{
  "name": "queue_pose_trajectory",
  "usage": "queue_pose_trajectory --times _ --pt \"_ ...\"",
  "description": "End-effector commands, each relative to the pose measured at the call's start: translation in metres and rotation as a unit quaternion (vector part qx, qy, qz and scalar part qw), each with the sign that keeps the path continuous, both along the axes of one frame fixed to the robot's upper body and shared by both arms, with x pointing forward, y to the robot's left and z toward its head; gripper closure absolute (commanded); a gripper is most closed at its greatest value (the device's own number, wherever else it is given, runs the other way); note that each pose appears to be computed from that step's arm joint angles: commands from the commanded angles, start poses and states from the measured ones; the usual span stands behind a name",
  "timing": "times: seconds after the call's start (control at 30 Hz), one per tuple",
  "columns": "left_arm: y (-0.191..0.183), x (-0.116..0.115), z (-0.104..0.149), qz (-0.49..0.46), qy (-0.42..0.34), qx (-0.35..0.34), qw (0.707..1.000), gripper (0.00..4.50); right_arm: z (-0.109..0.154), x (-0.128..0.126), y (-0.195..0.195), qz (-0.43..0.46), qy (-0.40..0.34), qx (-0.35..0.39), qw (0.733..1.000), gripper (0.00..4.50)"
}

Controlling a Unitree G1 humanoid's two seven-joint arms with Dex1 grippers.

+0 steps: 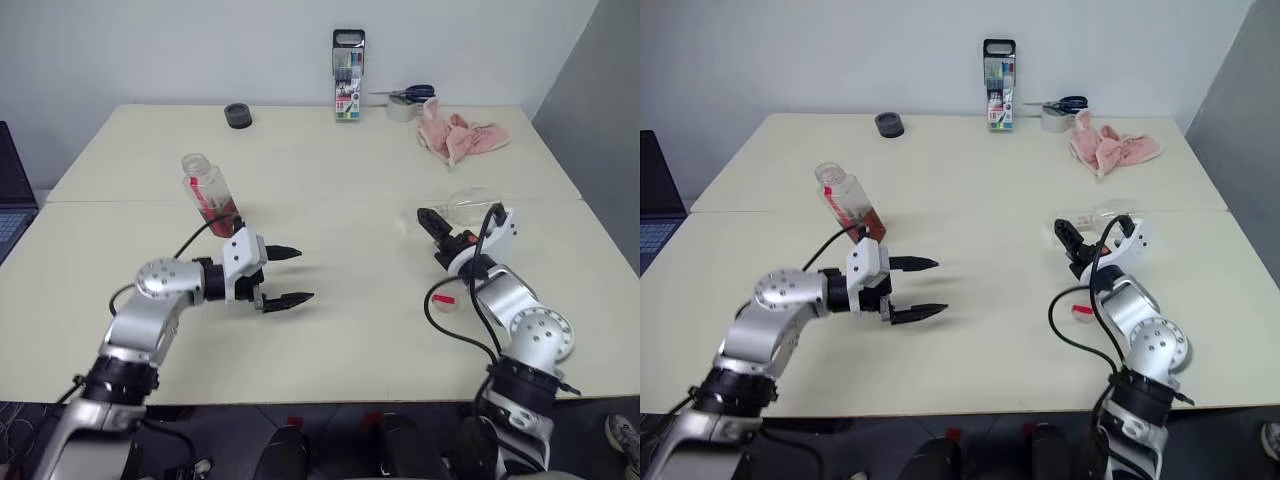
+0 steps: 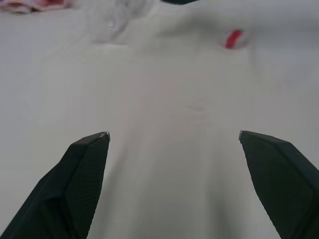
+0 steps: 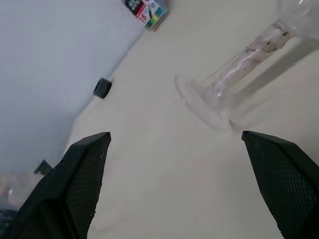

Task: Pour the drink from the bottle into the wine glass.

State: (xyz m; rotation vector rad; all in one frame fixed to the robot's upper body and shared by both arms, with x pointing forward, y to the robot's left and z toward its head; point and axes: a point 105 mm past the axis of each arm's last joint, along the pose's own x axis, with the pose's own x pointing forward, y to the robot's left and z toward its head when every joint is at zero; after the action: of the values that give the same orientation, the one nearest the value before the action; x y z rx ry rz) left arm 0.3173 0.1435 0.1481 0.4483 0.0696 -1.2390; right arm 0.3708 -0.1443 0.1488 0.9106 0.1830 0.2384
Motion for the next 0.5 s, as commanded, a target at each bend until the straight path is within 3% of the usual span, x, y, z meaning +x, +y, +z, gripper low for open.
queue_pose_trajectory --times 0.03,0.5 --pt "-0.001 0.001 0.010 -0.032 -0.004 0.001 0.999 0.07 0.005 0.019 -0.007 -0.034 -0.001 0.047 0.998 0.00" --pt "-0.001 0.008 0.014 -0.051 -0.013 -0.001 0.999 0.07 -0.008 0.063 -0.019 -0.073 0.011 0.082 0.994 0.00"
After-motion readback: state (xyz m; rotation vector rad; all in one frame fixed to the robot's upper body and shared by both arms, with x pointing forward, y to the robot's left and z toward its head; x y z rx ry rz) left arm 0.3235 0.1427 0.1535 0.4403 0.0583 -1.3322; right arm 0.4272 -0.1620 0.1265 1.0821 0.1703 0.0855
